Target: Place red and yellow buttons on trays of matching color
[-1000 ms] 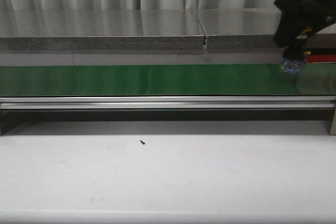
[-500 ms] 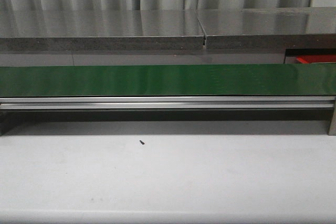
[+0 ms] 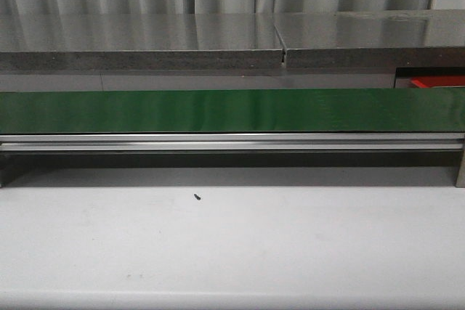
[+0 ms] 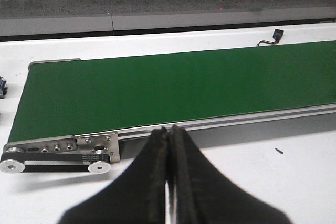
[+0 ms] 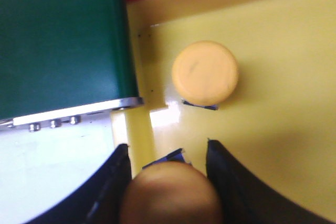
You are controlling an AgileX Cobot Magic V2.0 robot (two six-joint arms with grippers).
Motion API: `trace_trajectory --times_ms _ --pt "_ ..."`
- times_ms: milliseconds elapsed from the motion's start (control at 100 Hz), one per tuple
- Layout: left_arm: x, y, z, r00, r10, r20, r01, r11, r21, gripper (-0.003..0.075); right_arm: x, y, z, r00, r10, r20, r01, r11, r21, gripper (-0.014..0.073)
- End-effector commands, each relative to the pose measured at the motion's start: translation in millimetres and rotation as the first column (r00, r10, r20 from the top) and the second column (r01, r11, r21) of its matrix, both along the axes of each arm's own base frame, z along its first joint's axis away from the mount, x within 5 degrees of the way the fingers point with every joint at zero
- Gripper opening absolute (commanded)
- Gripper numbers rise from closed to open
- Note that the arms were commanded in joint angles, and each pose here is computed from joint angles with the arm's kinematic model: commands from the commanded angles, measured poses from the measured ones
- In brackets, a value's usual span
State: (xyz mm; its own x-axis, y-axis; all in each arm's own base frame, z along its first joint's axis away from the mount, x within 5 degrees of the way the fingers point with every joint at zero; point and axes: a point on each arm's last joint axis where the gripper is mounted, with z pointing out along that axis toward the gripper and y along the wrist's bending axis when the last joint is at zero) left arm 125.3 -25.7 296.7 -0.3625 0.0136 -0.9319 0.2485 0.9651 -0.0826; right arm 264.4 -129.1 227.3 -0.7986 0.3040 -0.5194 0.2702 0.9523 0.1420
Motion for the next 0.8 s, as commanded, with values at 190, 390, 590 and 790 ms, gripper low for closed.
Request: trace_trajectory --times_ms 190,390,590,790 --pt "1.7 1.2 14.0 0.997 0.029 0.077 -0.026 0.999 -0.028 -0.0019 14.1 -12.2 -16.2 0.999 -0.045 0.006 0.045 0.999 -0.001 0.0152" --pt "1.7 1.2 14.0 0.997 0.029 0.077 -0.026 0.999 -0.028 -0.0019 16.0 -13.4 -25.9 0.999 -0.042 -0.024 0.043 0.999 0.013 0.0182" --pt "1.7 1.2 14.0 0.997 0.029 0.077 -0.026 0.999 -0.028 -0.0019 14.1 -11.9 -19.4 0.999 -0.039 -0.011 0.039 0.999 0.009 0.0507" --pt "1.7 1.2 14.0 0.997 0.029 0.077 -0.026 0.999 -0.028 -0.0019 7.7 -4.8 8.8 0.996 -0.041 0.076 0.043 0.999 -0.017 0.0572"
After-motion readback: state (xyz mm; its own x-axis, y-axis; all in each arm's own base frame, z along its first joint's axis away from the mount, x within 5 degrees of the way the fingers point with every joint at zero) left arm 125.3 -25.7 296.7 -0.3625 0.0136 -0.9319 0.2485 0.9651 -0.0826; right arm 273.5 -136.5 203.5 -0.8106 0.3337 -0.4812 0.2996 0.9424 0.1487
